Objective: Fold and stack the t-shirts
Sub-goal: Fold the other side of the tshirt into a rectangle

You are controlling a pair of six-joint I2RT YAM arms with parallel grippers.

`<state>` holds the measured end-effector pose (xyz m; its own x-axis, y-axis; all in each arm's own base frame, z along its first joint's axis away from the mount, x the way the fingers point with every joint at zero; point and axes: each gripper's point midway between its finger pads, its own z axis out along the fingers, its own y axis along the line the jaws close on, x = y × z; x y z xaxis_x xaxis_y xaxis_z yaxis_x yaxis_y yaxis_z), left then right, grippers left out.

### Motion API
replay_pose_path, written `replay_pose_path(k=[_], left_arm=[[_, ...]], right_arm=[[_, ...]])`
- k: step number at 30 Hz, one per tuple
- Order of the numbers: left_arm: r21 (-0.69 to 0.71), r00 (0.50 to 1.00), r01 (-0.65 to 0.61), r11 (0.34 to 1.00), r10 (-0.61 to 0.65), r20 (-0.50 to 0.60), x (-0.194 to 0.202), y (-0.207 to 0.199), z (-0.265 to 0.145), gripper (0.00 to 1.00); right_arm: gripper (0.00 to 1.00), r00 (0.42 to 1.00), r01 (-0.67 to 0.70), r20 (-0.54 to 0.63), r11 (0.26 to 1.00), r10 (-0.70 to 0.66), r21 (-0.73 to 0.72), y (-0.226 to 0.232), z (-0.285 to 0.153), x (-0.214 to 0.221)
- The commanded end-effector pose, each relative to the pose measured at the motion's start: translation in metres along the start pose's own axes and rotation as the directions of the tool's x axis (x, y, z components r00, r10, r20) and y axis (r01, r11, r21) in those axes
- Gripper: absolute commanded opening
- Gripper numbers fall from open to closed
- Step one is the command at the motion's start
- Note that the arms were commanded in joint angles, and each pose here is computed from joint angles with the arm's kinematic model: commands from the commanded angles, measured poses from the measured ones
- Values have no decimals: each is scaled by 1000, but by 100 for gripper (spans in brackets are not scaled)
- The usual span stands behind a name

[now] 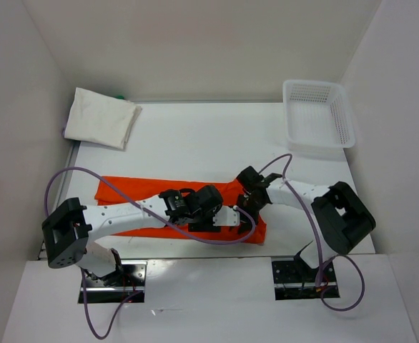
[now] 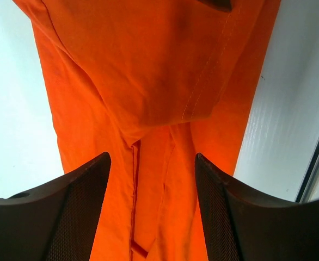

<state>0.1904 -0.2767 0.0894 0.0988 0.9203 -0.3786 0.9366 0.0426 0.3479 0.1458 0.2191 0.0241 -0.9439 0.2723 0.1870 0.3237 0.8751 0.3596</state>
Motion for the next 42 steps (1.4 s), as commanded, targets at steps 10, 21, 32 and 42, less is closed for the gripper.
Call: replay_pose_path(k=[10, 21, 32, 42], left_arm=[[1, 1000, 17, 1000, -17, 21, -9, -1, 6, 70], [-40, 999, 38, 998, -37, 39, -18, 7, 22, 73], [-30, 997, 68, 997, -67, 44, -27, 6, 42, 75], [38, 997, 64, 997, -66, 48, -32, -6, 55, 74]], right_arm=[[0, 995, 39, 89, 998, -34, -50, 27, -27, -13], [0, 982, 15, 187, 986, 16, -164, 52, -60, -73], [0, 978, 1, 202, 976, 45, -220, 67, -53, -112], [0, 981, 0, 192, 978, 41, -207, 61, -49, -109]])
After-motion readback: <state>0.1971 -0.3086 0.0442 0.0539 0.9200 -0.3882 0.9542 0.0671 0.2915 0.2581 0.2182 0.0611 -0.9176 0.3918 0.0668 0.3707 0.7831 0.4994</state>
